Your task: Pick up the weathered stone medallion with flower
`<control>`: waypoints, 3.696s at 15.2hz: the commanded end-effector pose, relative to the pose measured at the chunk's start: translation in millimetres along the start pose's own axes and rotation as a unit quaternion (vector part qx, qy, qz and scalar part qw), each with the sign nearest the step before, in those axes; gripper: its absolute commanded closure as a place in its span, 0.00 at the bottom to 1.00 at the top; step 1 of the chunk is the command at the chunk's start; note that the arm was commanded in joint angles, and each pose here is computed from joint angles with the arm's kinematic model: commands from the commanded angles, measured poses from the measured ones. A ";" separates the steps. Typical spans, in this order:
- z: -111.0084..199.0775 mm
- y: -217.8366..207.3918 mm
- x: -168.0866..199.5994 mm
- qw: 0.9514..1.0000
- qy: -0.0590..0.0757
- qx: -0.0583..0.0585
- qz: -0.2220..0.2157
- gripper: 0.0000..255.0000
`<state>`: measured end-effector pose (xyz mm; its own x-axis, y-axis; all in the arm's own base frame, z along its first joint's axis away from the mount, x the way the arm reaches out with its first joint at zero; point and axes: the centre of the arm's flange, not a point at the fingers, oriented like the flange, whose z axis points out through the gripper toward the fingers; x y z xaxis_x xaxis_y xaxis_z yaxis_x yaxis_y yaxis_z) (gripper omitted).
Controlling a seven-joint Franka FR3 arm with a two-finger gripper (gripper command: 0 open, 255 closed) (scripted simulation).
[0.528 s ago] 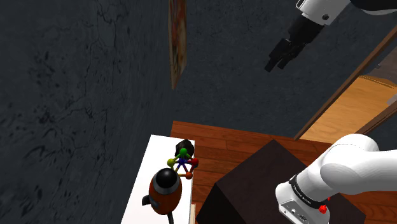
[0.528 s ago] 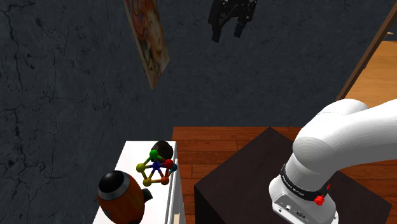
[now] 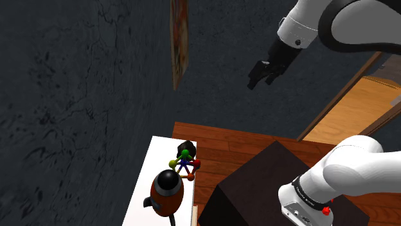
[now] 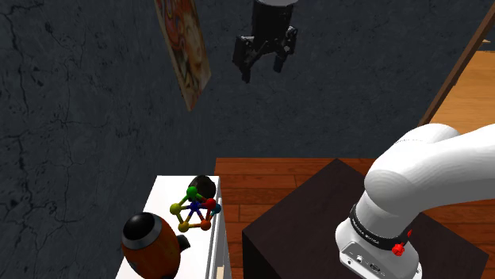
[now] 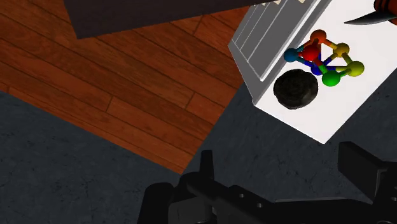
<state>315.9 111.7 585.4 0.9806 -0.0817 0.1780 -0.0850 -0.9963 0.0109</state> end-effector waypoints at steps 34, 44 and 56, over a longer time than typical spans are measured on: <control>431.8 -286.1 57.6 0.914 0.053 -0.296 0.271 0.00; 476.1 -287.7 51.9 0.913 0.054 -0.299 0.273 0.00; 465.7 -287.6 53.8 0.913 0.054 -0.299 0.273 1.00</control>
<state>485.3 380.0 138.0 0.7321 -0.5026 0.4598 -0.6767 -0.6141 0.4062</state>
